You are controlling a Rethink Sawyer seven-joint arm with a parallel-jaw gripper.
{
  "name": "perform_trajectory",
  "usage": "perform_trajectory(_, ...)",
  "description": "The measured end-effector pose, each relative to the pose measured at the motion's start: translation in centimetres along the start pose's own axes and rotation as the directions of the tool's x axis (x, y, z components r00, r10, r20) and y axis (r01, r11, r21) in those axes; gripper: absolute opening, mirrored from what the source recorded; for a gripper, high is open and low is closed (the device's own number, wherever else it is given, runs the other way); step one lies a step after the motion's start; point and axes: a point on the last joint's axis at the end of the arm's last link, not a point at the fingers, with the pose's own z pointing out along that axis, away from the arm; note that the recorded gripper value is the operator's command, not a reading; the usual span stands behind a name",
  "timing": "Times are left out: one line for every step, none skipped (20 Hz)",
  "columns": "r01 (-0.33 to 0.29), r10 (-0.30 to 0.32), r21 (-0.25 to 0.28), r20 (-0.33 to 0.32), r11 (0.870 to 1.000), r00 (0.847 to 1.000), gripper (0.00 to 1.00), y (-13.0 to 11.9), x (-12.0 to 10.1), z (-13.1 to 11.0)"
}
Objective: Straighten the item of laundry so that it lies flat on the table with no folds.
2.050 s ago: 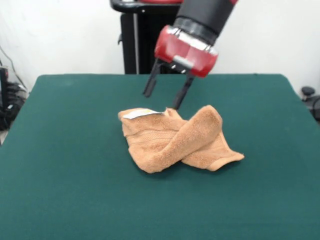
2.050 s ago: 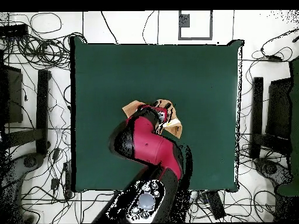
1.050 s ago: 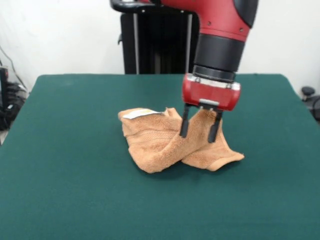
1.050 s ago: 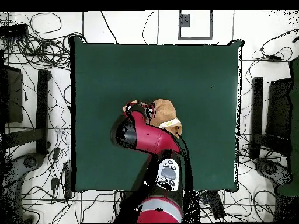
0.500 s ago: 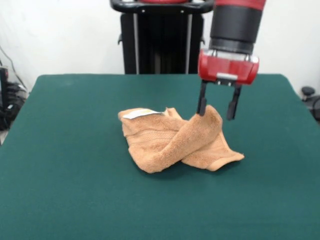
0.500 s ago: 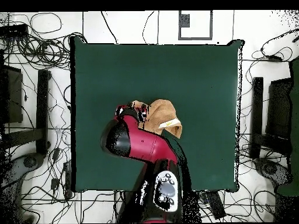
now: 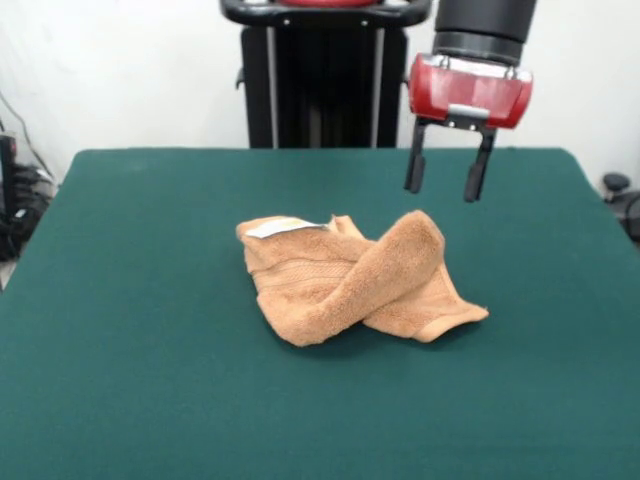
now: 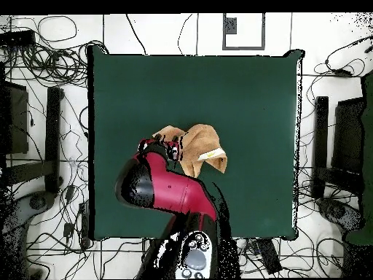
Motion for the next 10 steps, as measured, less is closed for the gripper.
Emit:
perform_trajectory(0.017, -0.017, 0.002, -0.003, 1.0, 1.0, 1.0, 0.4, 0.5, 0.0)
perform_trajectory(0.023, -0.023, 0.002, -0.004, 1.0, 1.0, 1.0, 0.5, 0.6, 0.0)
perform_trajectory(0.028, -0.028, 0.002, -0.005, 1.0, 1.0, 1.0, 0.6, 0.7, 0.0)
perform_trajectory(0.042, -0.042, 0.001, -0.009, 0.999, 0.999, 1.0, 0.8, 1.2, 0.1)
perform_trajectory(0.049, -0.049, 0.002, -0.011, 0.999, 0.999, 1.0, 0.9, 1.4, 0.2)
perform_trajectory(0.056, -0.056, 0.002, -0.013, 0.998, 0.998, 1.0, 0.9, 1.6, 0.3)
perform_trajectory(0.061, -0.061, 0.003, -0.015, 0.998, 0.998, 1.0, 0.8, 1.9, 0.4)
perform_trajectory(0.067, -0.067, 0.005, -0.017, 0.998, 0.998, 1.0, 0.8, 2.2, 0.6)
perform_trajectory(0.07, -0.07, 0.005, -0.018, 0.998, 0.997, 1.0, 0.8, 2.4, 0.7)
perform_trajectory(0.079, -0.079, 0.008, -0.02, 0.997, 0.997, 1.0, 0.8, 2.8, 1.0)
